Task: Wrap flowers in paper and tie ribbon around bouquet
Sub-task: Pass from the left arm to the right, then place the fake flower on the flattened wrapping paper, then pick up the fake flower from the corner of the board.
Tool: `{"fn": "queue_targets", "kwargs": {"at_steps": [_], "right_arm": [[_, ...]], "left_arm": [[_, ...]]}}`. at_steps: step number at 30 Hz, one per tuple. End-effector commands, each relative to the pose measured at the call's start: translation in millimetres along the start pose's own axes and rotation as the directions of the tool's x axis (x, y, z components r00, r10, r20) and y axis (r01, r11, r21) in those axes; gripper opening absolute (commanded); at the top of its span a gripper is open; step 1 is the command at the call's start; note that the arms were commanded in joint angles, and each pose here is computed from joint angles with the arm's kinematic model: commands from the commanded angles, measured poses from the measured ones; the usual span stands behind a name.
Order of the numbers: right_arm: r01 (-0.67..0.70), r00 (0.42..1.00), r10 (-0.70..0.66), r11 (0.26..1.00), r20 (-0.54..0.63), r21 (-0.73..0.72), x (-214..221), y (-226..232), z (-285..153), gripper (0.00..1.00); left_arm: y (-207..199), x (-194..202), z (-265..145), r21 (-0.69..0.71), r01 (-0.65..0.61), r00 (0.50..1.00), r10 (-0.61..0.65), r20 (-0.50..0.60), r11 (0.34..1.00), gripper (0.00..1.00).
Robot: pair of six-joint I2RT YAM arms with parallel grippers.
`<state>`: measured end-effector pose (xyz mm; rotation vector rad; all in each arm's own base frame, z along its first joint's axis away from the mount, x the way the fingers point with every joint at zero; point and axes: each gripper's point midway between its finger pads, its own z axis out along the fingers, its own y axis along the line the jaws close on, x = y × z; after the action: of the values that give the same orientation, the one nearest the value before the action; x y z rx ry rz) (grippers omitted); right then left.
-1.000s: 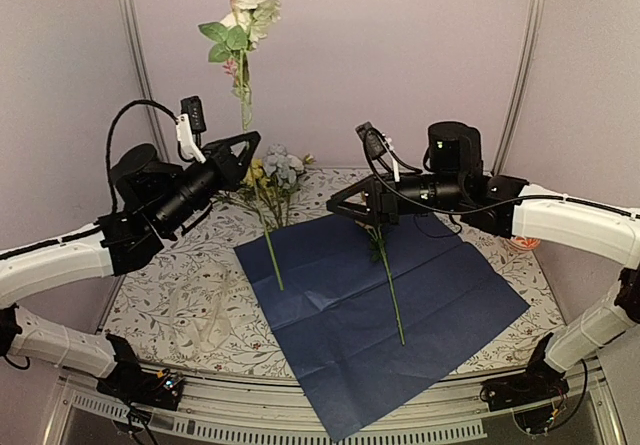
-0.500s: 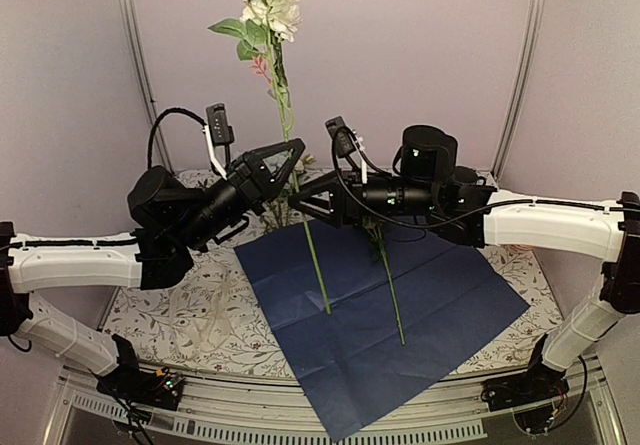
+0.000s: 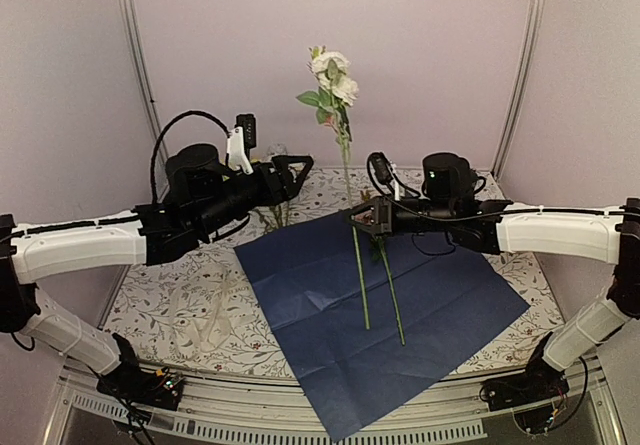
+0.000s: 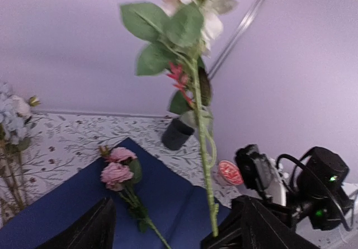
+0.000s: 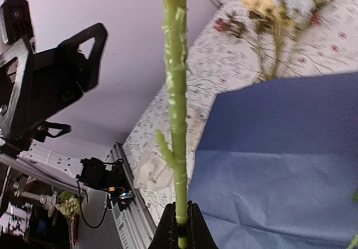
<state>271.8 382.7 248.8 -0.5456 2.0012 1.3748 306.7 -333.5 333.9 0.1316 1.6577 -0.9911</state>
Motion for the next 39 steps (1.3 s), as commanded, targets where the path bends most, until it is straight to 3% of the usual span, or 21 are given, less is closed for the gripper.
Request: {"fn": "queue_targets", "kwargs": {"at_steps": [1, 6, 12, 14, 18, 26, 32, 36, 39], "right_arm": [[-0.253, 0.963, 0.268, 0.912, -0.001, 0.323, 30.3, -93.4, -52.6, 0.00], [-0.357, 0.918, 0.395, 0.808, 0.018, 0.470, 64.7, -163.1, -90.6, 0.00], [-0.390, 0.887, 0.461, 0.764, -0.014, 0.514, 88.8, -201.1, -82.2, 0.00], [-0.397, 0.875, 0.484, 0.748, -0.027, 0.533, 98.1, -211.1, -78.8, 0.05], [-0.410, 0.857, 0.513, 0.732, -0.045, 0.544, 110.8, -216.2, -77.2, 0.30], [-0.350, 0.887, 0.460, 0.701, -0.019, 0.621, 104.4, -216.4, -98.6, 0.34], [-0.330, 0.897, 0.442, 0.711, -0.030, 0.622, 101.6, -212.3, -101.7, 0.34], [-0.321, 0.906, 0.423, 0.728, -0.028, 0.606, 94.9, -205.5, -102.6, 0.34], [-0.312, 0.914, 0.406, 0.739, -0.025, 0.598, 89.5, -201.0, -104.1, 0.35]], "left_arm": [[144.6, 38.2, -2.7, -0.431, -0.121, 0.972, 0.019, -0.235, 0.894, 0.76], [239.0, 48.4, 11.7, -0.591, -0.209, 0.935, -0.018, -0.354, 0.779, 0.73], [321.6, 88.6, 52.4, -0.665, -0.291, 0.862, -0.113, -0.494, 0.688, 0.73], [342.9, 99.3, 60.5, -0.686, -0.296, 0.848, -0.148, -0.509, 0.665, 0.73], [371.7, 111.5, 69.7, -0.717, -0.300, 0.838, -0.186, -0.514, 0.629, 0.70], [405.5, 135.4, 62.8, -0.756, -0.333, 0.810, -0.240, -0.536, 0.564, 0.59], [418.9, 153.7, 64.2, -0.755, -0.287, 0.787, -0.305, -0.537, 0.589, 0.56], [428.8, 157.7, 53.7, -0.768, -0.264, 0.775, -0.346, -0.529, 0.583, 0.45], [440.0, 152.1, 38.1, -0.791, -0.215, 0.782, -0.384, -0.491, 0.573, 0.21]]}}
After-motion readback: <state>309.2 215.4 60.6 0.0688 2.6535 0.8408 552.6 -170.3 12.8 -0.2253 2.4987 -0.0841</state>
